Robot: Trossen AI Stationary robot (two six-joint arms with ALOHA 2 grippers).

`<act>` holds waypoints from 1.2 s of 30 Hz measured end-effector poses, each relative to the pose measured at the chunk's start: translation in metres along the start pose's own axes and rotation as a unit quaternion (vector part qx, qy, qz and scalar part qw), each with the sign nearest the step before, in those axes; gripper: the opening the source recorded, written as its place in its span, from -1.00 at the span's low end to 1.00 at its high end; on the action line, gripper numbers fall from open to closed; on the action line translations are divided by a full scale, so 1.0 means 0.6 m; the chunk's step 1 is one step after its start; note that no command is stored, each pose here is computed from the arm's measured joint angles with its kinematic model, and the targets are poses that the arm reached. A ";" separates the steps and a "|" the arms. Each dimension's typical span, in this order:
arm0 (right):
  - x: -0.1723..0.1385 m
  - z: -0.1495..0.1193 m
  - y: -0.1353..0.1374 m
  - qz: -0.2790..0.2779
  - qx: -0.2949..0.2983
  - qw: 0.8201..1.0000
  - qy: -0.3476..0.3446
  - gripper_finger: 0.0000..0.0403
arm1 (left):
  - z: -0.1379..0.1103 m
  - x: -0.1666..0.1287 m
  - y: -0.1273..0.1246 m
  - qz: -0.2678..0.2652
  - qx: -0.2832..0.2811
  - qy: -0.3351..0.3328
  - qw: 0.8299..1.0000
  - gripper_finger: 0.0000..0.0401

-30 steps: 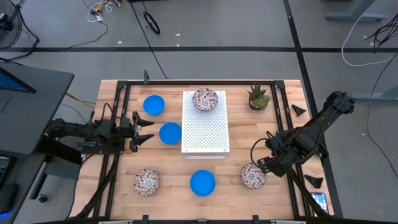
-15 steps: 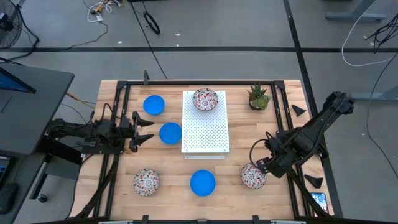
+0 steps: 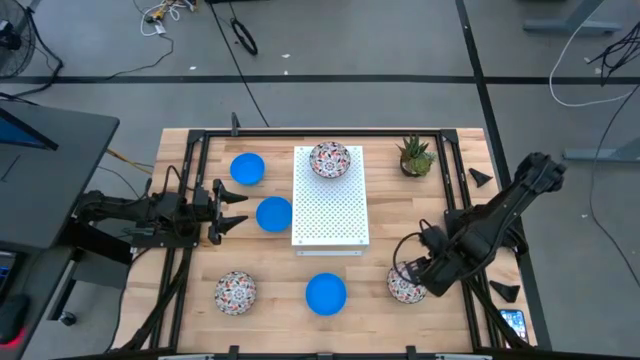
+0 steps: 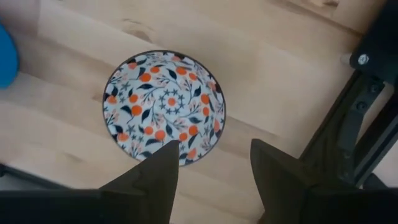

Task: Pick & Place Mini bowls
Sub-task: Stack the right white bowl on top of the other white bowl on the shelf

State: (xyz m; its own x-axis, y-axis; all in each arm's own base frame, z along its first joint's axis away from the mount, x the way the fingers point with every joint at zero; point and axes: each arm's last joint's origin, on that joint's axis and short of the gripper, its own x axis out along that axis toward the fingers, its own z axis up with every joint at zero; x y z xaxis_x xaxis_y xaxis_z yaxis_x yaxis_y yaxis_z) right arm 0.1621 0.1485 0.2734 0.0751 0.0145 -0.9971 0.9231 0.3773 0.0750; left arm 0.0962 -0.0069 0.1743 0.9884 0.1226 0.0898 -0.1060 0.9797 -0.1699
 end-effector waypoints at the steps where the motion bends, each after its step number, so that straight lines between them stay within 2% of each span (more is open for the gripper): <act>1: 0.003 -0.001 0.002 -0.004 -0.001 1.000 -0.004 0.00 | 0.000 0.000 0.000 0.000 0.000 0.000 1.000 0.44; 20: 0.035 -0.026 0.009 -0.067 0.036 0.997 -0.027 0.00 | 0.000 0.000 0.000 0.000 0.000 0.000 1.000 0.44; 36: 0.061 -0.042 0.022 -0.089 0.064 0.994 -0.027 0.00 | 0.000 0.000 0.000 0.000 0.000 0.000 1.000 0.44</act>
State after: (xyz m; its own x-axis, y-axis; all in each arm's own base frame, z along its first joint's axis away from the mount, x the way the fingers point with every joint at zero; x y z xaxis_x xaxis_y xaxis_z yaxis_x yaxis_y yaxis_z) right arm 0.1671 0.1776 0.2378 -0.0768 -0.0920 -0.9928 0.9637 0.2487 -0.0975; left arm 0.0962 -0.0069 0.1744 0.9884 0.1224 0.0900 -0.1059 0.9798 -0.1699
